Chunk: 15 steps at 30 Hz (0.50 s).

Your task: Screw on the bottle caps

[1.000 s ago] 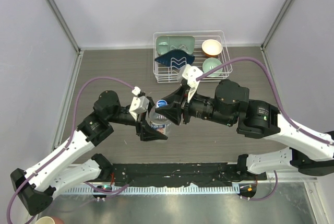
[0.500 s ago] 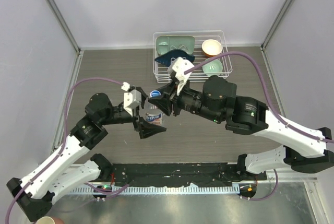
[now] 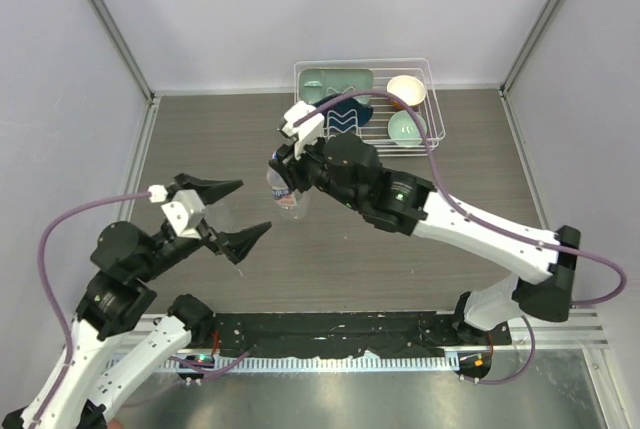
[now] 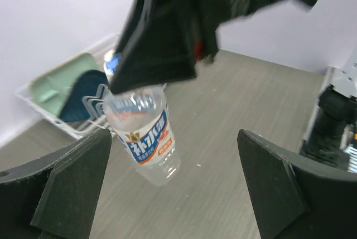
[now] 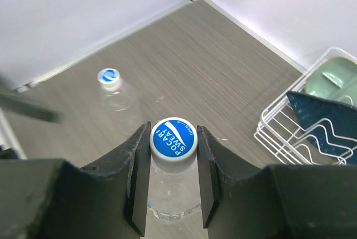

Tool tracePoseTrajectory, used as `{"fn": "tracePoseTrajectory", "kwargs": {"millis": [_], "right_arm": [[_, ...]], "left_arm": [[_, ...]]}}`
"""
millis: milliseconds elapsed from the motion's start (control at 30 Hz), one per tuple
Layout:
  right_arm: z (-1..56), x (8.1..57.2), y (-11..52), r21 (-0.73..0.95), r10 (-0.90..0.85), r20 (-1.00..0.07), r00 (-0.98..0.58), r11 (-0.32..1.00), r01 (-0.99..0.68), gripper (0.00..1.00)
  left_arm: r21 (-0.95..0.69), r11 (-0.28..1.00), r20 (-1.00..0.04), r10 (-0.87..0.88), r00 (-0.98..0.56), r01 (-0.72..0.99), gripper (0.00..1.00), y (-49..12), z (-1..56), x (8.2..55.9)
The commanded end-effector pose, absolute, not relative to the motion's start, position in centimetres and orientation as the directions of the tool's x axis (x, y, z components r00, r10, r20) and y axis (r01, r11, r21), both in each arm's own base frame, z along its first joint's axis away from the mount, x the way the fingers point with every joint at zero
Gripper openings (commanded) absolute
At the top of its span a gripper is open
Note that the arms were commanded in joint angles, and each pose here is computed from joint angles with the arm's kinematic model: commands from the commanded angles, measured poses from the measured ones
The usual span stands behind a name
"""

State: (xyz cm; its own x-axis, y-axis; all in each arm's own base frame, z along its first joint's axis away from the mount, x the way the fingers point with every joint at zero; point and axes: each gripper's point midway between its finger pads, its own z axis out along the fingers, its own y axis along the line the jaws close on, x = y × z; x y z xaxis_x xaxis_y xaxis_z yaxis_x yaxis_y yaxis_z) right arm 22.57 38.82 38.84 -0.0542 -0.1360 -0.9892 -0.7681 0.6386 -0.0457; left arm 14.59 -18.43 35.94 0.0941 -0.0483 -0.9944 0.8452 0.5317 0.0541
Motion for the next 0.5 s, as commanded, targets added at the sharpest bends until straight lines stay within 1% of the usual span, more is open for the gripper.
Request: {"fn": "tracePoseTrajectory", "kwargs": {"millis": [0,33,67,100,133,200,233,333,367,433,467], "right_arm": [[37.6,27.5,40.6,-0.038,-0.042,-0.999,0.011,0.698,-0.715,0.01],[36.4,28.2,41.3,-0.048,-0.053,-0.998,0.015,0.704,-0.708,0.01],[37.2,28.9,41.6,-0.031,0.0,-0.999,0.045,0.725,-0.689,0.01],[36.8,29.4,41.9,-0.029,0.008,-0.999,0.051,0.736,-0.676,0.01],[35.2,30.2,42.9,-0.038,-0.012,-0.999,0.044,0.745,-0.666,0.01],[34.9,31.2,43.7,-0.032,0.001,-0.999,0.05,0.764,-0.645,0.01],[33.6,31.7,44.6,-0.034,-0.01,-0.999,0.04,0.767,-0.64,0.01],[32.3,32.6,45.3,-0.02,0.004,-0.999,0.036,0.785,-0.619,0.01],[30.5,32.9,45.6,-0.017,-0.009,-1.0,0.016,0.791,-0.611,0.01],[29.8,33.2,45.4,-0.005,0.01,-1.0,0.022,0.811,-0.585,0.01],[28.3,33.2,45.1,-0.013,-0.007,-1.0,0.012,0.817,-0.576,0.01]], "left_arm": [[0.124,0.713,-0.985,0.006,0.17,0.69,1.0,-14.2,38.3,15.9],[0.115,0.73,-0.987,0.009,0.159,0.673,1.0,-13.8,38.2,16.1],[0.098,0.766,-0.99,0.008,0.143,0.635,1.0,-13.1,38.0,16.8],[0.067,0.781,-0.994,-0.002,0.11,0.621,1.0,-13.1,37.3,17.3],[0.015,0.791,-0.997,-0.031,0.065,0.612,1.0,-13.1,36.8,17.5],[-0.009,0.798,-1.0,-0.02,0.012,0.602,1.0,-13.3,35.7,18.0],[-0.026,0.809,-1.0,-0.031,-0.002,0.587,1.0,-13.1,35.6,18.2],[-0.032,0.852,-0.999,-0.026,-0.018,0.522,1.0,-12.3,35.1,19.4],[-0.031,0.855,-0.999,-0.023,-0.023,0.518,1.0,-12.2,34.9,19.5],[-0.043,0.848,-0.999,-0.03,-0.033,0.529,0.98,-12.5,34.6,19.4],[-0.059,0.846,-0.998,-0.04,-0.047,0.531,0.97,-12.7,34.4,19.4]]}}
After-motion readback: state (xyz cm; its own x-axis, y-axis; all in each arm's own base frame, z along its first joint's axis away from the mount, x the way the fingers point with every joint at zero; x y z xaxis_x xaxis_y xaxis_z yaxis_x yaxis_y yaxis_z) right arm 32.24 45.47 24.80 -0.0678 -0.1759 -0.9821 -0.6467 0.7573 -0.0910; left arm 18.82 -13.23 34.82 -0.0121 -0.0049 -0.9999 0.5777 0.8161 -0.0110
